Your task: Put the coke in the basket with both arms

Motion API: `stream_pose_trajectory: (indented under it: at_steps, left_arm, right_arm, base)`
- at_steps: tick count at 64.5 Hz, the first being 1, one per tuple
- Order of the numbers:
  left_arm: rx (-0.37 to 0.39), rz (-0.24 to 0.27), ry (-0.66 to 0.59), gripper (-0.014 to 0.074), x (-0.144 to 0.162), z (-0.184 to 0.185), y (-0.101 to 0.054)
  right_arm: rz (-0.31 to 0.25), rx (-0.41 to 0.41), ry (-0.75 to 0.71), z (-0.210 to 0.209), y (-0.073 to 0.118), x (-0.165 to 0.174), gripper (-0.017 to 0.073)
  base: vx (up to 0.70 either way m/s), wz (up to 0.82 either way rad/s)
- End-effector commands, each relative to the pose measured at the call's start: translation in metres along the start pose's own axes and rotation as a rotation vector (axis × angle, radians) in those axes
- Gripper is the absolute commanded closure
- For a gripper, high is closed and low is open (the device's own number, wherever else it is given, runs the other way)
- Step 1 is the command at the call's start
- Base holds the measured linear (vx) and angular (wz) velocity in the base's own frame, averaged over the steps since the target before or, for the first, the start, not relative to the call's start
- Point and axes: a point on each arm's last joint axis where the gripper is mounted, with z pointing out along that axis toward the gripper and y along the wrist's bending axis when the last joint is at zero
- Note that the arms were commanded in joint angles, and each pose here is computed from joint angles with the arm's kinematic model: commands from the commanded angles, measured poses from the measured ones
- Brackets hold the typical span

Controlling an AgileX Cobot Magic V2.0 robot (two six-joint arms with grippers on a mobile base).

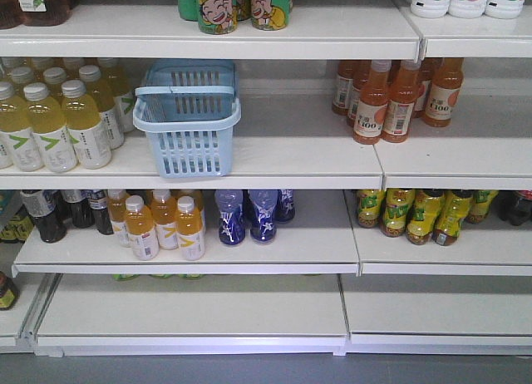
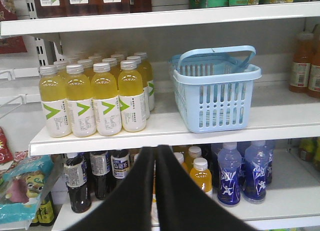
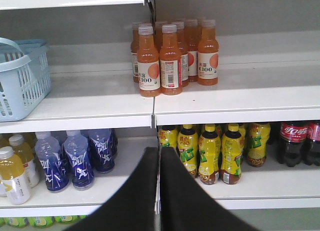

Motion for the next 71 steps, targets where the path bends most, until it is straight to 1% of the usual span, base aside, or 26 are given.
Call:
stream_pose_trajectory:
  at_steps: [1, 71]
  left_arm:
    - [0.005, -0.018, -0.087, 0.06, -0.0073, -0.0017, -0.0002]
    - [0.005, -0.018, -0.087, 0.06, -0.0073, -0.0017, -0.0002]
  right_arm:
    - [-0.016, -0.021, -0.074, -0.0008, 0.0019, -0.0034, 0.0564]
    - [-0.016, -0.021, -0.074, -0.0008, 0.0019, -0.0034, 0.0564]
  base:
    - [0.08, 0.0]
    - [0.05, -0.01]
